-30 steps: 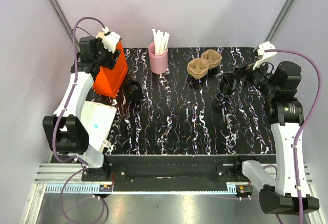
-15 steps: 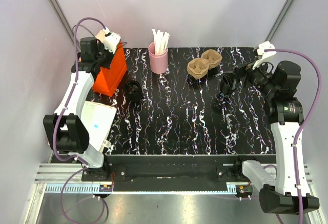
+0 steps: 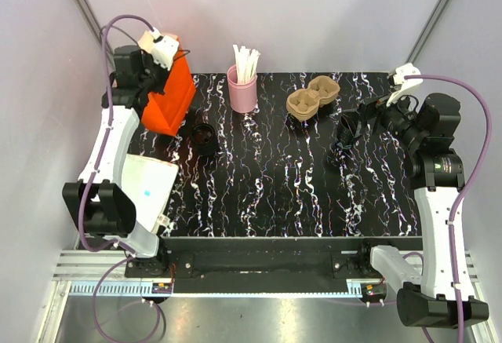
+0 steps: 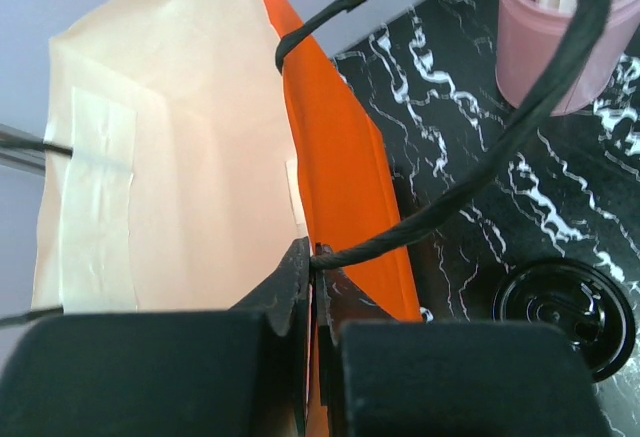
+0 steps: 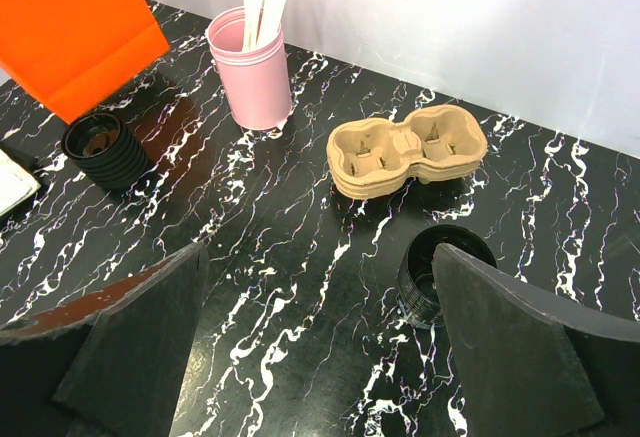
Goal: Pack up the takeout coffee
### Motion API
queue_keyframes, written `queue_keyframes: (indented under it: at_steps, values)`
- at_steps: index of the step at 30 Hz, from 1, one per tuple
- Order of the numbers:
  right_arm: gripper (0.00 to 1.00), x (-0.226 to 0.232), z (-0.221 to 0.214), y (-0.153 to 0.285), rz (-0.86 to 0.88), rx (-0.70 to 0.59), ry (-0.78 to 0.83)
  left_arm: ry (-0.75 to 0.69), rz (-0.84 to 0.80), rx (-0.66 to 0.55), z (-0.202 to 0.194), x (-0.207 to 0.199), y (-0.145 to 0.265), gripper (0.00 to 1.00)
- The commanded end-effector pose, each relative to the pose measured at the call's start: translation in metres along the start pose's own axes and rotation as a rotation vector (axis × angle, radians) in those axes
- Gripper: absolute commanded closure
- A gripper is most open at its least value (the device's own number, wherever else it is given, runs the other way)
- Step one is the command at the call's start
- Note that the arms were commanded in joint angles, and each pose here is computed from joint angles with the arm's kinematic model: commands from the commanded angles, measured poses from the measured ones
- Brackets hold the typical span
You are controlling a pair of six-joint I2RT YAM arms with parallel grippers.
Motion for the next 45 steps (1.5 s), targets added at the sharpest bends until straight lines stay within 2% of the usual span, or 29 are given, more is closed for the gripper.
queue_keyframes:
  at_steps: [1,7,13,22,31,36,37,39,41,42,43,45]
  values:
    - [0.00,0.003,0.011,0.001,0.015,-0.042,0.038,-0.023,0.110,-0.206,0.077,0.037,0.066,1.00]
    - [0.00,0.003,0.015,0.001,0.006,-0.053,0.042,-0.027,0.091,-0.315,0.110,0.027,0.118,1.00]
    - [0.00,-0.006,0.030,-0.007,-0.026,-0.067,0.056,-0.076,-0.039,-0.412,0.139,-0.036,0.158,0.99]
    - [0.00,-0.050,0.056,-0.045,-0.154,-0.043,0.129,-0.009,-0.281,-0.498,0.167,-0.114,0.192,0.97]
    - [0.00,-0.105,0.059,-0.131,-0.198,0.053,0.081,-0.015,-0.445,-0.390,0.156,-0.195,0.166,0.98]
    - [0.00,-0.119,0.063,-0.172,-0.139,0.080,0.109,0.003,-0.501,-0.346,0.151,-0.229,0.151,0.98]
    - [0.00,-0.128,0.046,-0.188,-0.126,0.130,0.102,0.010,-0.515,-0.343,0.153,-0.235,0.151,0.98]
    - [0.00,-0.129,0.052,-0.199,-0.093,0.125,0.113,0.009,-0.527,-0.317,0.149,-0.245,0.145,0.99]
    - [0.00,-0.140,0.030,-0.220,-0.077,0.177,0.093,0.011,-0.542,-0.299,0.147,-0.254,0.143,0.99]
    - [0.00,-0.139,0.039,-0.224,-0.059,0.157,0.103,0.008,-0.546,-0.280,0.142,-0.260,0.140,0.99]
    - [0.00,-0.147,0.019,-0.237,-0.050,0.203,0.077,0.013,-0.549,-0.273,0.140,-0.263,0.138,0.99]
    - [0.00,-0.146,0.025,-0.246,-0.026,0.190,0.089,0.013,-0.551,-0.249,0.133,-0.270,0.132,0.99]
Point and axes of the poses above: each gripper's point midway between its finger pads, its own y axis back along the fingers, its own x axis along the line the jaws close on, z = x × y, the point moved 2 cm from there along y, back along the fingers, and after that the axes turned 10 degrees about -y, right-handed, at the moved point
